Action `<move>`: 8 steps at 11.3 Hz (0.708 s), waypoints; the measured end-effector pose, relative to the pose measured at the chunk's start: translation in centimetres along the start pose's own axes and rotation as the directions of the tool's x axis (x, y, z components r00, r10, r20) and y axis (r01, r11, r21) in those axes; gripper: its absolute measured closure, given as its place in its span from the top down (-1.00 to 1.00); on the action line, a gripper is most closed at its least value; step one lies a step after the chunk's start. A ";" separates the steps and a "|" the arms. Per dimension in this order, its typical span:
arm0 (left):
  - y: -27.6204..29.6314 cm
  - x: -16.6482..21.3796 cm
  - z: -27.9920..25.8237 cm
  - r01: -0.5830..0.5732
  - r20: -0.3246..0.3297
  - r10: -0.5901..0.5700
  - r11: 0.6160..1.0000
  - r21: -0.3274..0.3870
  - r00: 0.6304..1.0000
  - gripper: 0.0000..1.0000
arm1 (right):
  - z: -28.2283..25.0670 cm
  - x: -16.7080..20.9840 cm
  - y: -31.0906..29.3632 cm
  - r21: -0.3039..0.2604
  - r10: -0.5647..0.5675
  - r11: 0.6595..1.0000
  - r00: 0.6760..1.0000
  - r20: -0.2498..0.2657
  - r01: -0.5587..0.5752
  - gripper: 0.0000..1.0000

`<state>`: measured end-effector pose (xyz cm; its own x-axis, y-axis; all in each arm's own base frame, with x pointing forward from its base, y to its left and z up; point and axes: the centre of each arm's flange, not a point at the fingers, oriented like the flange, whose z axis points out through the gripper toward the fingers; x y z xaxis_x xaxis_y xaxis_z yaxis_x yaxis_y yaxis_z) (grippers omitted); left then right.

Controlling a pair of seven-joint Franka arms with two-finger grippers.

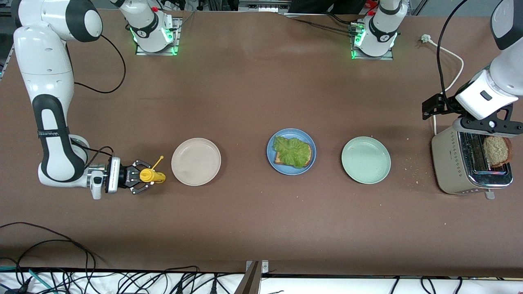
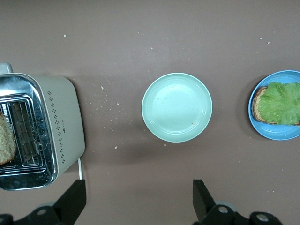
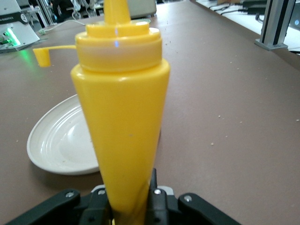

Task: Make sandwich in blue plate with both arms
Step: 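Grasp the yellow mustard bottle with the right gripper, then lift the mustard bottle with the right gripper toward the blue plate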

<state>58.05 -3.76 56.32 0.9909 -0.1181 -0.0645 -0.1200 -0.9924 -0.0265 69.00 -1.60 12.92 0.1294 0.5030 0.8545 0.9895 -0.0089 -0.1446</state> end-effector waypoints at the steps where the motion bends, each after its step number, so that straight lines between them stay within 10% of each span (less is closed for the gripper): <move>1: 0.0 0.0 0.0 0.000 0.000 0.000 1.000 0.000 1.000 1.00 | -0.5 2.0 0.4 0.007 0.011 1.000 0.999 0.049 -0.011 -0.62; 4: 0.0 0.0 0.0 0.001 0.000 -0.001 1.000 0.000 1.000 1.00 | -1.4 10.1 0.9 -0.010 0.056 0.998 0.971 0.232 -0.056 -0.68; 8: 0.0 0.0 0.0 0.000 0.001 0.000 1.000 0.000 1.000 1.00 | 1.4 18.9 0.1 -0.094 0.177 0.984 0.852 0.493 -0.150 -0.68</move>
<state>58.04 -3.77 56.34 0.9909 -0.1182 -0.0651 -0.1201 -0.9924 -0.0265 71.50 9.15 28.37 0.2534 0.8528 0.4566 0.9605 -0.1657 -0.2236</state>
